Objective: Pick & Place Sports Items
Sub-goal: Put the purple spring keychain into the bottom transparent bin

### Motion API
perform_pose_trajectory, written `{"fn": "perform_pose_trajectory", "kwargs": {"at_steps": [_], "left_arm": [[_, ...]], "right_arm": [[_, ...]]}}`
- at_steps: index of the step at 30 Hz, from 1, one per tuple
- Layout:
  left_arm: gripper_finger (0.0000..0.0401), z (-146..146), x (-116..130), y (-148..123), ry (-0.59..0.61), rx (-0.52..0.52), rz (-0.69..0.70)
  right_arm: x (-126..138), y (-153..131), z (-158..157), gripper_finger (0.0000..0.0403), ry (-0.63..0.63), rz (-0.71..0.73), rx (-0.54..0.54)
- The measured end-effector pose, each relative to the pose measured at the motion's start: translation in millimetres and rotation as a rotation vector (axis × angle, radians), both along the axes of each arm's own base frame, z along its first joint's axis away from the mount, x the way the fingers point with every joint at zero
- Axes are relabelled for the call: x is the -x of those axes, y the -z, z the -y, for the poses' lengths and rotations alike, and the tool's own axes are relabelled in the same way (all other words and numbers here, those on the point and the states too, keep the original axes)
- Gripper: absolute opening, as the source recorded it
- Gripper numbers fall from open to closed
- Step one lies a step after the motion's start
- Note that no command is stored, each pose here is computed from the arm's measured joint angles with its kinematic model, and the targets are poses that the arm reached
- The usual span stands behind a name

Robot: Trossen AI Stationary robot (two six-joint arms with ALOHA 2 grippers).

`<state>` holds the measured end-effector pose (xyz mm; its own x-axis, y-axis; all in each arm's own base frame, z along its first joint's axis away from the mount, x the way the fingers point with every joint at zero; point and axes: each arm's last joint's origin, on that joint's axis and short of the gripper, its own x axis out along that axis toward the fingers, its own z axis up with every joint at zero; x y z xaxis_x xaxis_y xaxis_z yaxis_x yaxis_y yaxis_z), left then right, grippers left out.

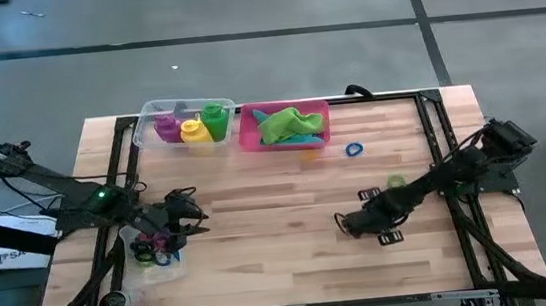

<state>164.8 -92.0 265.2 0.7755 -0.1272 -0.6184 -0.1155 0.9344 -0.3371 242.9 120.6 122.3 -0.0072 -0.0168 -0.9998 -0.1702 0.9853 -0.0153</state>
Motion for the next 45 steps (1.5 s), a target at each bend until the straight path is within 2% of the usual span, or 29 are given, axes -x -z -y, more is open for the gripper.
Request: {"fn": "perform_pose_trajectory", "kwargs": {"at_steps": [4, 6, 14, 19, 22, 26, 31, 36, 39, 45], "left_arm": [[0.0193, 0.0, 0.0, 0.0, 0.000, 0.000, 0.000], [0.0193, 0.0, 0.0, 0.0, -0.001, 0.000, 0.000], [0.0193, 0.0, 0.0, 0.0, -0.003, 0.001, 0.000], [0.0193, -0.4, -0.1, -0.1, -0.010, -0.011, 0.005], [0.0193, -0.4, -0.1, 0.0, 0.017, -0.045, 0.010], [0.0193, -0.5, -0.2, 0.0, 0.095, -0.148, 0.027], [0.0193, -1.6, -1.8, -0.6, 0.203, -0.390, 0.072], [0.0193, -3.6, -5.6, -6.3, 0.172, -0.578, 0.148], [0.0193, -4.0, -7.5, -9.7, 0.152, -0.649, 0.181], [0.0193, 0.5, -15.5, -12.4, 0.168, -0.713, 0.237]], "right_arm": [[-0.5, 0.3, -0.1, 0.0027, 0.000, 0.007, 0.000], [-0.7, 0.3, -0.1, 0.0005, 0.000, 0.011, 0.004], [0.1, -4.7, 0.9, 0.0002, 0.001, 0.042, -0.004], [0.8, -15.6, 2.3, 0.0001, 0.002, 0.111, 0.000], [-3.8, -25.9, 3.7, 0.0001, 0.016, 0.205, 0.000], [-9.2, -36.2, 4.1, 0.0001, 0.026, 0.288, -0.056], [-25.2, -44.8, 10.4, 0.0000, 0.077, 0.407, -0.166], [-43.7, -53.0, 17.7, 0.0000, 0.172, 0.539, -0.293], [-53.8, -59.5, 20.9, 0.0000, 0.187, 0.625, -0.373], [-67.7, -74.1, 20.8, 0.0000, 0.186, 0.780, -0.511]]}}
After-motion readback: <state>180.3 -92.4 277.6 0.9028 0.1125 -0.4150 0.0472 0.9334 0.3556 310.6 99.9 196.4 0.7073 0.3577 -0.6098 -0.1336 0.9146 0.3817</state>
